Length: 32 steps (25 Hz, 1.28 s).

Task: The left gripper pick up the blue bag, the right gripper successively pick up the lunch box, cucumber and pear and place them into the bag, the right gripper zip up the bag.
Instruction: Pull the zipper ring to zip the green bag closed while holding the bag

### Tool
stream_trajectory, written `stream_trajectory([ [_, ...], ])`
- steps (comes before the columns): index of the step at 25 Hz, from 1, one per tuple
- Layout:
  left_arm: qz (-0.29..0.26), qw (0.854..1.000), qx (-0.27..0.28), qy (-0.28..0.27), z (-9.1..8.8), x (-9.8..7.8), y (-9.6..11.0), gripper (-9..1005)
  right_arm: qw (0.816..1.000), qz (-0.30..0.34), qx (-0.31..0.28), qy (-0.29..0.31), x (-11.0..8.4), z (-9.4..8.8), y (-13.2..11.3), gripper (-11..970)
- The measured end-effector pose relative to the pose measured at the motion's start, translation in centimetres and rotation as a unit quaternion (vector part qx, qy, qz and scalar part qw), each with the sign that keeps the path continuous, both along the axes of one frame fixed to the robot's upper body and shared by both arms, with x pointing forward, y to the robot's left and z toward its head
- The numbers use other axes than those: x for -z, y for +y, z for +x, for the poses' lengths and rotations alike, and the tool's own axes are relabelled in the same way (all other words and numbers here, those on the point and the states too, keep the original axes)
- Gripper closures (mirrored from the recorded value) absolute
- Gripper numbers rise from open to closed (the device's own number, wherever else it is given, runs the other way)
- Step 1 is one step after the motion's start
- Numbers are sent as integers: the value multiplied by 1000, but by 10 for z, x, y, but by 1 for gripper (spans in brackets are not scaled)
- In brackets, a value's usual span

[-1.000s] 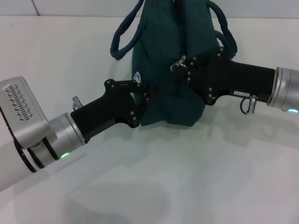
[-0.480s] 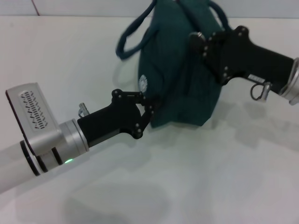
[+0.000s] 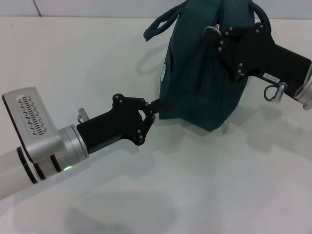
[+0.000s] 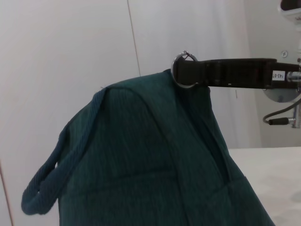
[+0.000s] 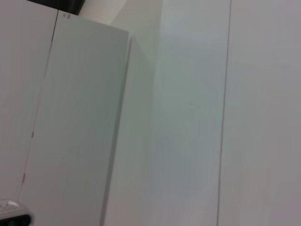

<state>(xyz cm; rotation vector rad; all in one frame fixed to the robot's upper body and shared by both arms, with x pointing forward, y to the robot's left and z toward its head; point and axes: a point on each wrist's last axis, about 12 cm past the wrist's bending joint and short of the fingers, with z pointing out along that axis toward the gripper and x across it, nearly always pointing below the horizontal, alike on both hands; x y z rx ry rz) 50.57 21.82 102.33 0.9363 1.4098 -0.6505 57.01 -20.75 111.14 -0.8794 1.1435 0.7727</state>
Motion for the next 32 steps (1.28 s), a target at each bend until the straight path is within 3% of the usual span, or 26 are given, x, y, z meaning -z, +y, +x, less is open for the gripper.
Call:
stream_trajectory([
  [10,-56,998,-27,-13,-2,-8,2,977,1000,-7,-8,5,4,-3,2,950],
  [16,-68,998,-16,-2,1,-11,-4,784,1000,-8,-10,7,5,-4,2,949],
  [18,-76,997,-15,6,3,-12,-6,549,1000,-8,-10,7,5,-4,2,949],
  [29,-102,994,-26,24,15,-18,-13,318,1000,-10,-17,8,6,-5,4,949],
  [32,-109,993,-35,28,19,-20,-15,319,1000,-11,-18,9,6,-6,4,949],
])
